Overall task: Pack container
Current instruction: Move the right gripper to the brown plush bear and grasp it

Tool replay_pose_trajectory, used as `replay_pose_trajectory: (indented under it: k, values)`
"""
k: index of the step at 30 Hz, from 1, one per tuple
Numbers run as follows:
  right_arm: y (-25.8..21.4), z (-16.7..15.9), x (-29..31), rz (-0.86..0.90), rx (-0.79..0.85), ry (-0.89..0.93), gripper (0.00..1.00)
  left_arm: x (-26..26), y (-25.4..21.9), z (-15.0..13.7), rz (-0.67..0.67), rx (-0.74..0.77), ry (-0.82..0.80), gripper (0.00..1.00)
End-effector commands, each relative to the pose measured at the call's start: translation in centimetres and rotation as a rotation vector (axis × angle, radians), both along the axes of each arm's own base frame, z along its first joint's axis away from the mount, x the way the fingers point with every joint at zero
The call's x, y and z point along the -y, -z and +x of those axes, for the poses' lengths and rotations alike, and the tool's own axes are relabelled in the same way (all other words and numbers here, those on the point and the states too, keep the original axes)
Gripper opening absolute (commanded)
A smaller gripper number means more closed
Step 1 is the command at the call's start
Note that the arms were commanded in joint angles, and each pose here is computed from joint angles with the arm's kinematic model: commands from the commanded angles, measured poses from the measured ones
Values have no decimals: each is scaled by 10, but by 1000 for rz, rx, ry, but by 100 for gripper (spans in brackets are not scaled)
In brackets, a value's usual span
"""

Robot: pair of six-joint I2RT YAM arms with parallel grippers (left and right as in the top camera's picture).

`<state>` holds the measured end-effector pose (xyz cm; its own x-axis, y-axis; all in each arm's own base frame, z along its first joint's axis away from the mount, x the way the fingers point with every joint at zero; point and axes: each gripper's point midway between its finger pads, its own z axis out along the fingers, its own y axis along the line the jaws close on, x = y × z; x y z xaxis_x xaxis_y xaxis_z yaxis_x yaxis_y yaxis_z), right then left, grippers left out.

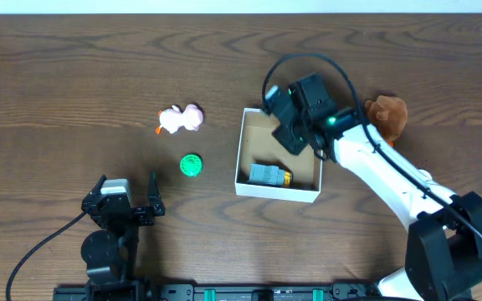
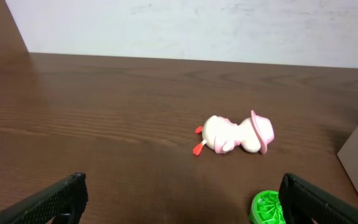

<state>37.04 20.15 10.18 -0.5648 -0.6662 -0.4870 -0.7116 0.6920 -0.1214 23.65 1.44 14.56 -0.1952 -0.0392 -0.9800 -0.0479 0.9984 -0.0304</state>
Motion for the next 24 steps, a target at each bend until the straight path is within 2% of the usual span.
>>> replay_pose_trajectory:
  k: [1,5,8,12,16,20,24]
  values:
    - [-47,22,7,16,102,161,54,1,14,-2,-9,-43,2,98]
    - [-100,32,53,-11,215,482,56,1,14,-2,-9,-43,2,98]
    - [-136,28,98,-23,306,700,78,1,14,-2,-9,-43,2,98]
    - [-160,18,148,-12,342,843,82,1,14,-2,-9,-43,2,98]
    - [-154,9,207,-2,284,1032,85,1,14,-2,-9,-43,2,98]
    - [-126,9,246,45,167,1119,99,1,14,-2,-9,-43,2,98]
    - [-94,13,274,66,56,1161,99,1,14,-2,-9,-43,2,98]
